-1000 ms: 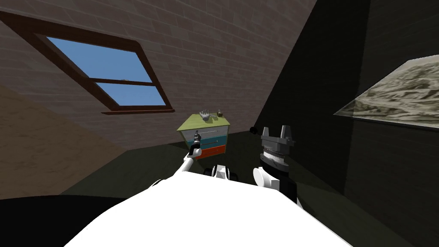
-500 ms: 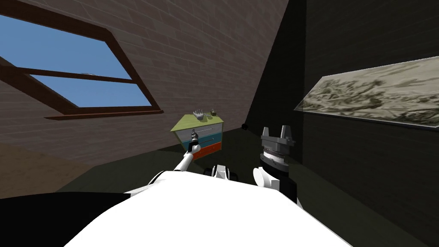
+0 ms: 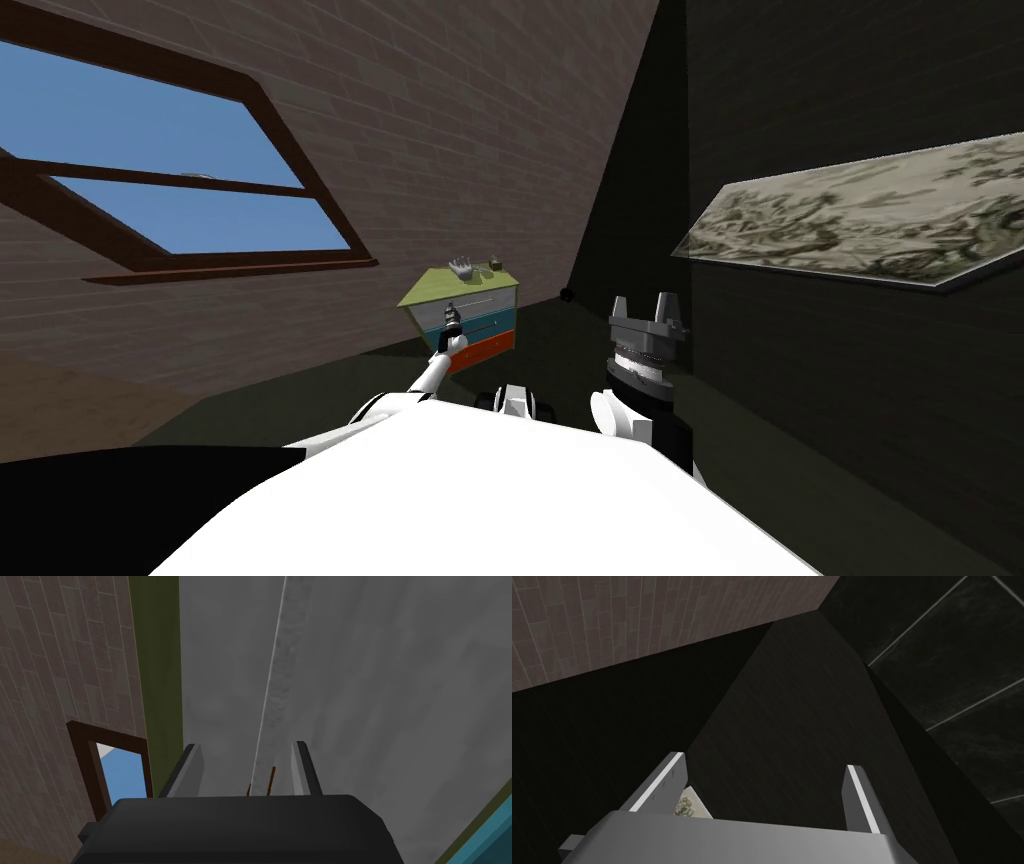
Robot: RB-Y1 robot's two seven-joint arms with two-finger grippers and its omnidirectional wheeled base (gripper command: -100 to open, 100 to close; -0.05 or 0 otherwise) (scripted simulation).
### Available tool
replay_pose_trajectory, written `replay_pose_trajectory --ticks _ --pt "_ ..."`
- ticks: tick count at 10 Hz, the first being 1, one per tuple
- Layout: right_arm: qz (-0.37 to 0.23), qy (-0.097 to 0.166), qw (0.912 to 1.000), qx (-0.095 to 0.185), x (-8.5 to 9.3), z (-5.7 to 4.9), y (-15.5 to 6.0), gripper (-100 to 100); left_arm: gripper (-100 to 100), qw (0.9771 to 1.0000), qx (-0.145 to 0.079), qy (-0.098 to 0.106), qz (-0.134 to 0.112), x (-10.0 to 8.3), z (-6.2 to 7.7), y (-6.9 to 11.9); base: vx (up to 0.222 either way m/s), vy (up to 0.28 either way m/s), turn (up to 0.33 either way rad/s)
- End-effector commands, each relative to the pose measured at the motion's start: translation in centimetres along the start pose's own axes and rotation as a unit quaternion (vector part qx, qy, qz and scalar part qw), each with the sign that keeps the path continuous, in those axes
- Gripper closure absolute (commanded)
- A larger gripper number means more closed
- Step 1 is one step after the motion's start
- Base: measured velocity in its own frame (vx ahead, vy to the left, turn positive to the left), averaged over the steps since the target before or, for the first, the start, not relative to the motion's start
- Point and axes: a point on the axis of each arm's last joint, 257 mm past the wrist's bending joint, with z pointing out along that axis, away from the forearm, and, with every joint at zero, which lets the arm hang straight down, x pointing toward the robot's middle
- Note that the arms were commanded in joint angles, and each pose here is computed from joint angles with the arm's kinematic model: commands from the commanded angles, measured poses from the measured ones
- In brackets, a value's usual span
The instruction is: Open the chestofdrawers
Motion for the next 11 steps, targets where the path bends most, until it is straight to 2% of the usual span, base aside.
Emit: replay_pose_trajectory --ticks 1,2,3,4,5,7,8,9,10,11 --pt "0.000 0.000 1.0000 0.000 0.0 0.0 0.0 0 100 0.9990 -0.014 0.043 -0.006 2.4 -2.4 1.4 0.159 0.009 0.333" --pt "0.000 0.000 1.0000 0.000 0.0 0.0 0.0 0 100 0.9986 -0.001 0.052 -0.005 3.0 -2.3 0.3 0.146 -0.021 0.274" --pt "0.000 0.000 1.0000 0.000 0.0 0.0 0.0 0 100 0.9970 -0.015 0.075 -0.010 4.2 -4.2 1.5 0.155 -0.031 0.389" --pt "0.000 0.000 1.0000 0.000 0.0 0.0 0.0 0 100 0.9964 -0.005 0.084 -0.010 4.7 -4.2 0.6 0.117 -0.029 0.247" --pt "0.000 0.000 1.0000 0.000 0.0 0.0 0.0 0 100 0.9940 -0.015 0.107 -0.016 6.2 -6.0 1.2 0.141 -0.011 0.350" --pt "0.000 0.000 1.0000 0.000 0.0 0.0 0.0 0 100 0.9929 -0.010 0.118 -0.012 6.6 -6.3 0.8 0.095 -0.011 0.117" --pt "0.000 0.000 1.0000 0.000 0.0 0.0 0.0 0 100 0.9895 -0.021 0.141 -0.022 8.1 -8.3 1.4 0.085 -0.008 0.305" --pt "0.000 0.000 1.0000 0.000 0.0 0.0 0.0 0 100 0.9887 -0.015 0.148 -0.018 8.3 -8.5 0.9 0.117 -0.021 0.223" --pt "0.000 0.000 1.0000 0.000 0.0 0.0 0.0 0 100 0.9848 -0.030 0.169 -0.028 9.9 -10.4 1.7 0.178 -0.030 0.343" --pt "0.000 0.000 1.0000 0.000 0.0 0.0 0.0 0 100 0.9839 -0.022 0.176 -0.024 10.0 -10.7 1.0 0.144 -0.045 0.274"
